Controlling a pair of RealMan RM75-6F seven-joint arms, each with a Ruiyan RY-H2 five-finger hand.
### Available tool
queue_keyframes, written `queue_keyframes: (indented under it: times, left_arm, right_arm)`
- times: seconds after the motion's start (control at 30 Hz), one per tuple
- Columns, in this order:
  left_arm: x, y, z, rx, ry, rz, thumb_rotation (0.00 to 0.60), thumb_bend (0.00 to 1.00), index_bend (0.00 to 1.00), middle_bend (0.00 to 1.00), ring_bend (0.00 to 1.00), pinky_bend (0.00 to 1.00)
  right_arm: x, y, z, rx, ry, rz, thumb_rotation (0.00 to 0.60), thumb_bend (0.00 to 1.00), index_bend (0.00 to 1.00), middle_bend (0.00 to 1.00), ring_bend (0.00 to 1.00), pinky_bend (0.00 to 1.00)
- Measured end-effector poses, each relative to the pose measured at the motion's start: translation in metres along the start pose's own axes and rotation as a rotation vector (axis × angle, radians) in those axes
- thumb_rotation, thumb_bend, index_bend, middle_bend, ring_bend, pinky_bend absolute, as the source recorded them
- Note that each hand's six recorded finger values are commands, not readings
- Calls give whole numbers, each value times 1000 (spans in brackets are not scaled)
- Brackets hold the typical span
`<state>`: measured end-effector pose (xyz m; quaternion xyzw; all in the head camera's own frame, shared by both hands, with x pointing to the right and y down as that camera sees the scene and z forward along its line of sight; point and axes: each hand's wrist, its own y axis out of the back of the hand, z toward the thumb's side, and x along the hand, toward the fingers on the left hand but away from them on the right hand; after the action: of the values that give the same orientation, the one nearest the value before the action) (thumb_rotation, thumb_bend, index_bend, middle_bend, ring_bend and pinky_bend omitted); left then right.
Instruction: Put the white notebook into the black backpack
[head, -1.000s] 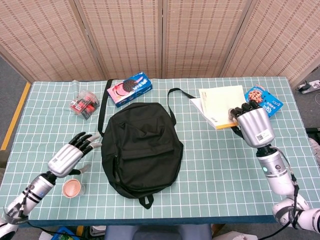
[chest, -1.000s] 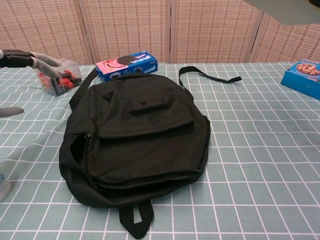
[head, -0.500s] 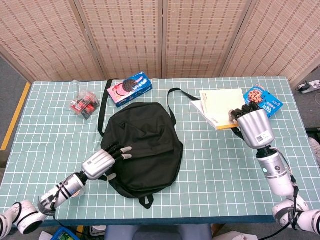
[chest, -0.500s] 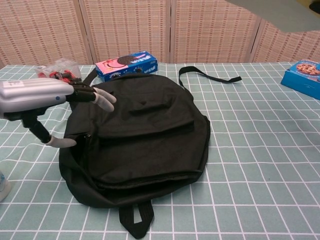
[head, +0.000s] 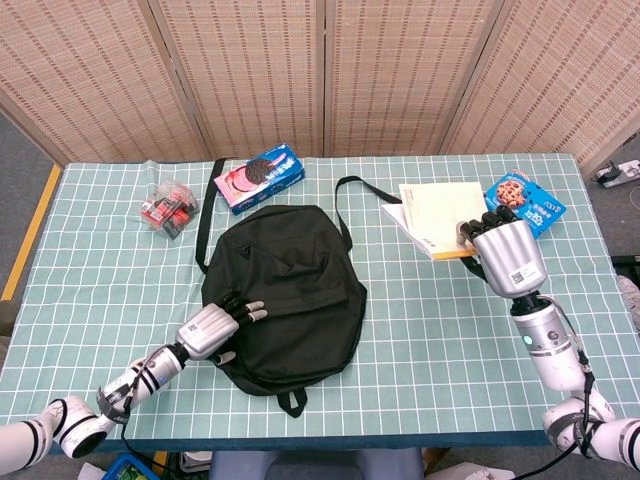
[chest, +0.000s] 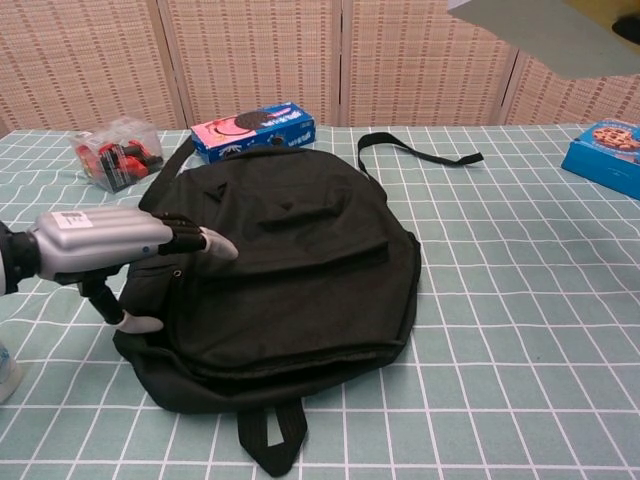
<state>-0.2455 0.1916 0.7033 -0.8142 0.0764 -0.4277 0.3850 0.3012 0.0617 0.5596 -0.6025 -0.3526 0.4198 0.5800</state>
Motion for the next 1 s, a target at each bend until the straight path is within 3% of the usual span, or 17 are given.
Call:
queue_keyframes:
  times: [0.4,0.9,1.0]
  left_arm:
    - [10,-14,16,55,-25,-26,600,205,33,85,92,39]
    - [41,-4,33,-120,-49,55,600,204,282,99,123,40]
    - [44,-2,32,-187,-54,59,600,259,328,116,143,43]
  right_arm:
    - [4,1,-2,-2,-12,-2,600,303,1000,719,573,457]
    - [6,5,-8,5,-41,-18,600,303,1000,719,576,457]
    - [6,6,-9,5,-44,-22,600,303,1000,720,576,457]
